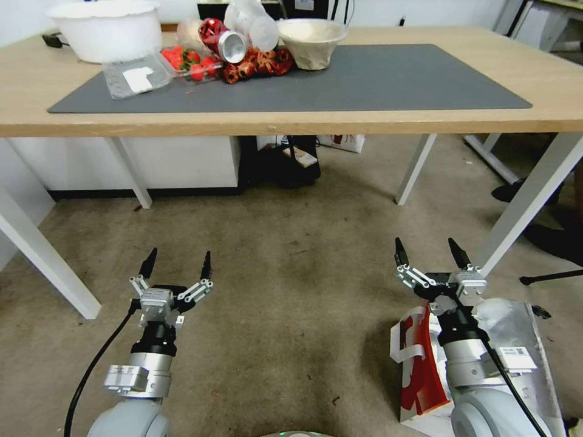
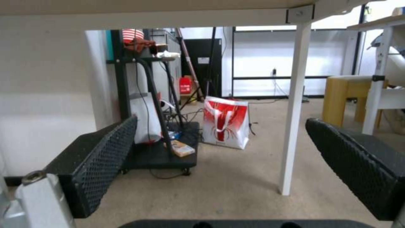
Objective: Pick up the food delivery bag from the floor and place it on the table.
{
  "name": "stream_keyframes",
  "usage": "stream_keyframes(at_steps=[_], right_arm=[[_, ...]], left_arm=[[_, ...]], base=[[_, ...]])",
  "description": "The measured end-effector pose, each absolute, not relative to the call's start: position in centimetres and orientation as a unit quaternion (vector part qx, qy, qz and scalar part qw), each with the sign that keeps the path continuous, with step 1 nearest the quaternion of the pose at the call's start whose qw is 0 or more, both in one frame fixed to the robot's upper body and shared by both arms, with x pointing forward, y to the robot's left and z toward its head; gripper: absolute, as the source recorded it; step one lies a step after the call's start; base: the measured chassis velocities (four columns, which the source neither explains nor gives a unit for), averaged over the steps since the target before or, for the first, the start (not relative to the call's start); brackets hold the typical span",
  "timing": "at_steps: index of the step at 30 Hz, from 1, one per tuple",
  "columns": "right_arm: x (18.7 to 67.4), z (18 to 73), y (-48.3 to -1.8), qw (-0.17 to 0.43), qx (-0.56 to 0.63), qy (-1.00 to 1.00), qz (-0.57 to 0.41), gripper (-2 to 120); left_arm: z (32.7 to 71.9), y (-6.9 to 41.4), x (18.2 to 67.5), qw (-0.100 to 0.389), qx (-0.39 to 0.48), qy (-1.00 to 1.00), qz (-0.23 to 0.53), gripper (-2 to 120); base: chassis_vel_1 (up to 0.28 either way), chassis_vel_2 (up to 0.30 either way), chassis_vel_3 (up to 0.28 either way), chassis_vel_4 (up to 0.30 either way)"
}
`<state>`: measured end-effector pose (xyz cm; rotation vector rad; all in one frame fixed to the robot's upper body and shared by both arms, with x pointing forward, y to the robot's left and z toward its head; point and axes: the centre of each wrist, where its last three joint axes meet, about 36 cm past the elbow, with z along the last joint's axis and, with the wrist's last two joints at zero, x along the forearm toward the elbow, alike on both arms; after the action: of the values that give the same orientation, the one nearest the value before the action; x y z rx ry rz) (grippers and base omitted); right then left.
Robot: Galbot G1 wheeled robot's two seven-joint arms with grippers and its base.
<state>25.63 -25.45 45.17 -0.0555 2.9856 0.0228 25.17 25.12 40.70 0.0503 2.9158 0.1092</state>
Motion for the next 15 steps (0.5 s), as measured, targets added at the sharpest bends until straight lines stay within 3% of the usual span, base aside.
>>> stream_keyframes(at_steps=[9,15], right_arm=[[24.8,45.3,-27.6,0.059,-0.005,0.997,-0.042,100],[24.2,43.9,-32.0,0.045,0.031,0.994,-0.093,100]], left_arm=[[40.9,25.1,25.0,0.101,0.012,0.994,0.042,100],[40.8,25.3,25.1,0.091,0.007,0.995,0.046,100]], base=[[0.0,0.0,0.0,0.0],[0.0,0.0,0.0,0.0]])
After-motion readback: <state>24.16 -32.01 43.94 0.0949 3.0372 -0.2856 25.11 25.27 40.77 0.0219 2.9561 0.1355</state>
